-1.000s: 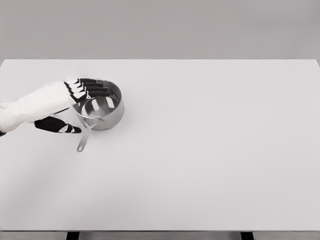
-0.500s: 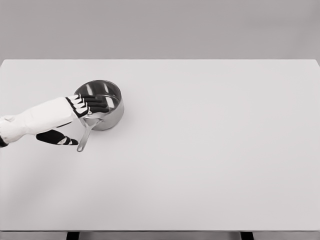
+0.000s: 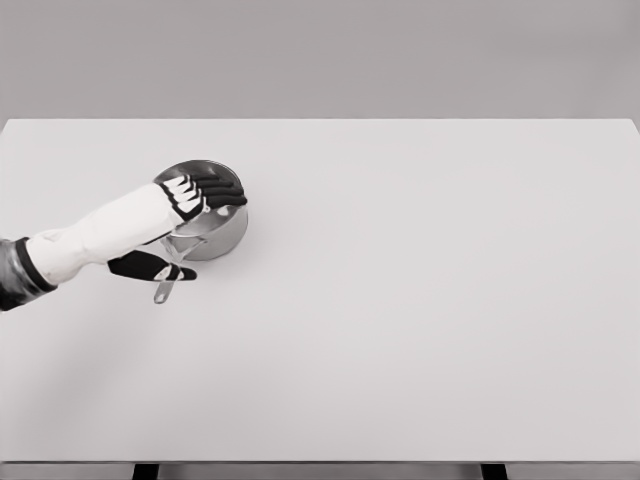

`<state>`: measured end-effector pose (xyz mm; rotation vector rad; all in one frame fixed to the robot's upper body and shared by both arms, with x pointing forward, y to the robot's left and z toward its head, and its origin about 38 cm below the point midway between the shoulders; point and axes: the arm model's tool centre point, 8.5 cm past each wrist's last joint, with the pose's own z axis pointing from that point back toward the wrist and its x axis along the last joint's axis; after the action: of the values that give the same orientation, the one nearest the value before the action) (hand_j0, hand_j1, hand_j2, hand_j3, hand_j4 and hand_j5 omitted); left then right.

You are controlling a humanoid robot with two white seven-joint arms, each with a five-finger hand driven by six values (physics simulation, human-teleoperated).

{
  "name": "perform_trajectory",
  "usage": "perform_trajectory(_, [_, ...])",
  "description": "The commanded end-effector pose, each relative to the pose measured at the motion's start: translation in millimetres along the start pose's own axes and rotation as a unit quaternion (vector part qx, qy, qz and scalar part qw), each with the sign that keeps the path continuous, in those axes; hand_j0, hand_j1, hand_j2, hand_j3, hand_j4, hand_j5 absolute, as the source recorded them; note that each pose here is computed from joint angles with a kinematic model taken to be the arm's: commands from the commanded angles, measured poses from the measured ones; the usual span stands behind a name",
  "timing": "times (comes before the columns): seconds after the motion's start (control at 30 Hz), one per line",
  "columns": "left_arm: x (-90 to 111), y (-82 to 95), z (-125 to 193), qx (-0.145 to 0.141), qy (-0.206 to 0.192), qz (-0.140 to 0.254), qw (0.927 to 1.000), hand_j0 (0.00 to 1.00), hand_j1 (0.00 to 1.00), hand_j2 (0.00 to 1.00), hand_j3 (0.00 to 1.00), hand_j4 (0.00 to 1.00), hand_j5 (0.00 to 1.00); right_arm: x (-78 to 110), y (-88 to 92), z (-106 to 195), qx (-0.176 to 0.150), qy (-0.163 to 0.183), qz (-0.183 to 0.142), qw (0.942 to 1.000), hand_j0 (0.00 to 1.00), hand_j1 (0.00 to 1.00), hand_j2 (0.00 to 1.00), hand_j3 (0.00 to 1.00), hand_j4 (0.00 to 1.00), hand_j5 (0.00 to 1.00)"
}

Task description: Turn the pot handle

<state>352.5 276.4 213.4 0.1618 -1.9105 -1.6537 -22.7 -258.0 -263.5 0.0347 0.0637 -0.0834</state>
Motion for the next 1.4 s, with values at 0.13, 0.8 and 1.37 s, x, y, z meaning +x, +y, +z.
perform_trajectory(0.13, [-7,-16.8,-7,-0.026,0.016,-0.014,0.9994,1.00,1.00,1.00,1.00,1.00,1.00,-0.1,-0.1,0,0.000,0.000,0.000,1.0000,1.00,1.00,1.00,1.00,1.00,1.00])
perform_trajectory(0.8, [-23,-42.6,-21,-0.046,0.057,-0.037,0.9966,1.00,1.00,1.00,1.00,1.00,1.00,-0.1,-0.1,0,0.000,0.000,0.000,1.0000,1.00,1.00,1.00,1.00,1.00,1.00])
perform_trajectory(1.37, [-51,-19.9,5,-0.051,0.092,-0.034,0.9939,1.00,1.00,1.00,1.00,1.00,1.00,0.0,-0.1,0,0.000,0.000,-0.001,1.0000,1.00,1.00,1.00,1.00,1.00,1.00])
